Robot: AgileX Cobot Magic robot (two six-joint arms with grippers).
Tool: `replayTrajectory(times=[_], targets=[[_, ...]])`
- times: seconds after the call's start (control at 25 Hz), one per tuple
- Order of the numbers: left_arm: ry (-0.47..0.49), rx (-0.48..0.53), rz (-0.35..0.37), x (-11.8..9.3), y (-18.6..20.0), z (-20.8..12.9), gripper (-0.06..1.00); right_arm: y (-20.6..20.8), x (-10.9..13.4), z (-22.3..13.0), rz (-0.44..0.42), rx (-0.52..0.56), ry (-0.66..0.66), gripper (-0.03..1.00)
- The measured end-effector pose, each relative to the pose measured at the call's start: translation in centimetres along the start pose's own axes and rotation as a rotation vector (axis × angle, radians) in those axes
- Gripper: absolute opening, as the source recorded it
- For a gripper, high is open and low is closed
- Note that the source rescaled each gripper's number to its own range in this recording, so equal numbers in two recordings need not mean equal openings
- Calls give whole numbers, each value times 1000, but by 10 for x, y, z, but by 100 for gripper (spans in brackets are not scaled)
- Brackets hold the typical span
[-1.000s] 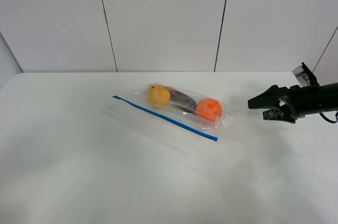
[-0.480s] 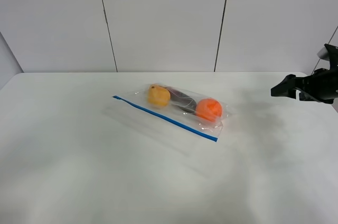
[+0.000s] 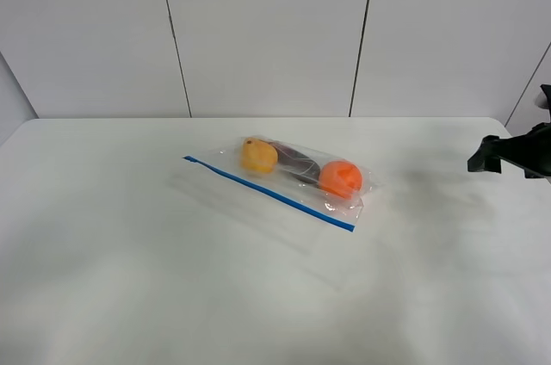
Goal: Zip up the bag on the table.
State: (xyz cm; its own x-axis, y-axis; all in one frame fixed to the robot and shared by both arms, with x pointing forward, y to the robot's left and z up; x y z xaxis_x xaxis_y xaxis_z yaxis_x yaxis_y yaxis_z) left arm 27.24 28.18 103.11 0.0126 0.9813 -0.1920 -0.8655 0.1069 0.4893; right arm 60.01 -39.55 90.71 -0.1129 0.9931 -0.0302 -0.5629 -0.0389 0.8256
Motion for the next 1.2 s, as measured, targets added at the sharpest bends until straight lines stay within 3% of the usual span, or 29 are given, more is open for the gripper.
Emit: replayTrajectory(times=[0.52, 0.92, 1.2], targets=[[0, 0, 0, 0, 0, 0, 100, 2, -3, -1, -21, 10, 6, 100], [0, -1, 0, 0, 0, 0, 100, 43, -3, 22, -78, -102, 42, 100], [0, -1, 0, 0, 0, 0, 100, 71, 17, 31, 14, -154, 25, 100]])
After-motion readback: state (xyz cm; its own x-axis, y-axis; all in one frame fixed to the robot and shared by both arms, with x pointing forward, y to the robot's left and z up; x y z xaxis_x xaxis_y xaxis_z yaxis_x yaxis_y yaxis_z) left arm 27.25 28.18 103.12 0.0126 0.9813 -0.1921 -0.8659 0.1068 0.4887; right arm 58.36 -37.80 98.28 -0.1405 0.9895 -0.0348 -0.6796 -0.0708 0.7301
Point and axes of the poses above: a point on each arm's last joint axis where the gripper is mounted, y pointing back along that axis away from the gripper, x along the wrist's bending axis when the last joint is at zero, z = x × y, the point moved 6 cm from there along -y, pointing out along that axis toward the gripper, and after that the axes turned 10 degrees about y, right-handed, at the moved point
